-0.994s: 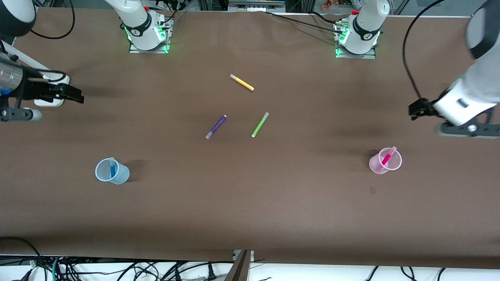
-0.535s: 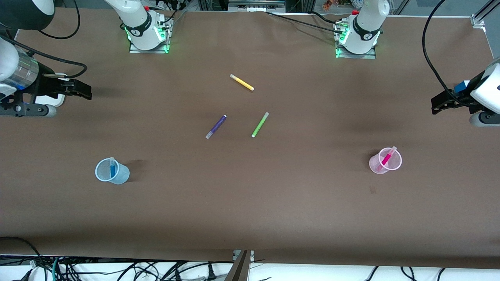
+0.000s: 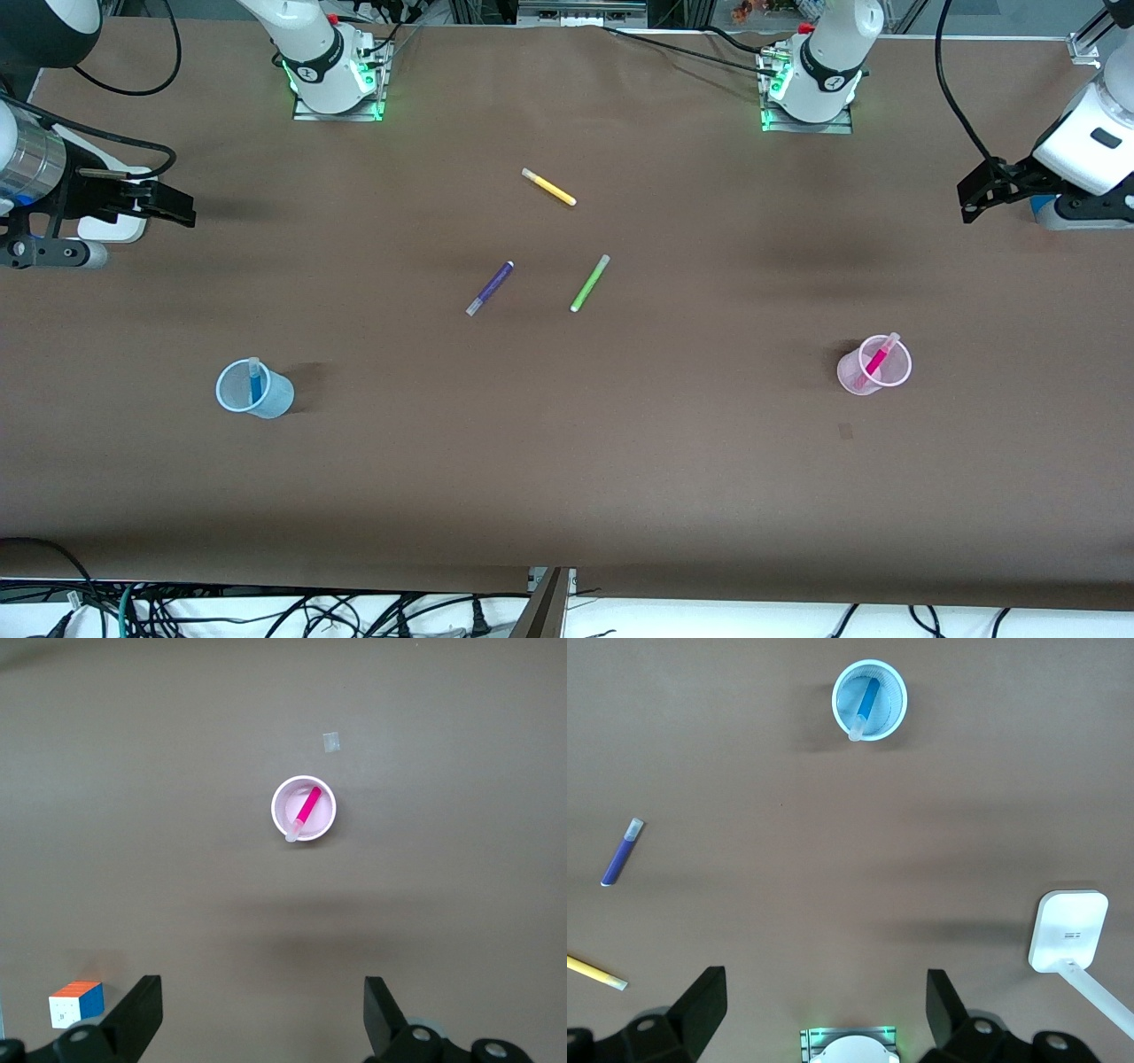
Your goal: Place pink and blue markers in matching cups
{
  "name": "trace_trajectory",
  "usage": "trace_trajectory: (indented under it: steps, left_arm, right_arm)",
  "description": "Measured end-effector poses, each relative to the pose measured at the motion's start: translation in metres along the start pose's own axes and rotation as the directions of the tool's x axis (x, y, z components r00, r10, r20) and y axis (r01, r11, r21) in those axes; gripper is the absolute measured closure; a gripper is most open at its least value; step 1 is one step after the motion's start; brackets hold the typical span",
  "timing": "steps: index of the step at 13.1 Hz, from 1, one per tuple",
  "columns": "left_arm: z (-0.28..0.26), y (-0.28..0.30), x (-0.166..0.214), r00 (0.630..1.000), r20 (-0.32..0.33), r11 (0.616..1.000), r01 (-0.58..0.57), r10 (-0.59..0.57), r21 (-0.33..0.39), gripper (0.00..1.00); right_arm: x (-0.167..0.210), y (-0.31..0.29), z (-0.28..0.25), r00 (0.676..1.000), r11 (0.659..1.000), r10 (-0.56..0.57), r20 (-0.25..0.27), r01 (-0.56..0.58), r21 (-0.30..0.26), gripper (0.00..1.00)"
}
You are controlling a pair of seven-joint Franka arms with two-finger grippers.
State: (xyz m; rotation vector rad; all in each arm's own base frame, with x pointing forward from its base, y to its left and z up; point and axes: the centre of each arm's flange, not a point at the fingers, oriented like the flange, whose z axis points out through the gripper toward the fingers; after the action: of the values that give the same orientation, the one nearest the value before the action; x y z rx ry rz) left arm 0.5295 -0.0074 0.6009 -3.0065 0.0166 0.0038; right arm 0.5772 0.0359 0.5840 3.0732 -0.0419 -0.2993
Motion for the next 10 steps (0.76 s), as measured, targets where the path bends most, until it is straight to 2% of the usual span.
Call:
trace_trajectory:
  steps: [4,7,10]
  left_arm:
    - [0.004,-0.005,0.003,1.0,0.001,1.0,0.011,-0.011,-0.01,0.0]
    - [0.006,-0.004,0.005,1.0,0.006,0.998,0.02,-0.019,-0.055,0.0]
    - [0.006,-0.011,0.005,0.999,0.004,0.997,0.032,-0.032,-0.063,0.0]
  right_arm:
    - [0.0,0.008,0.0,0.999,0.999,-0.045,0.007,0.045,0.002,0.0]
    - [-0.007,0.02,-0.002,0.999,0.999,-0.043,0.005,0.043,0.004,0.0]
    - [-0.034,0.013,-0.008,0.998,0.998,-0.056,-0.034,0.056,-0.005,0.0]
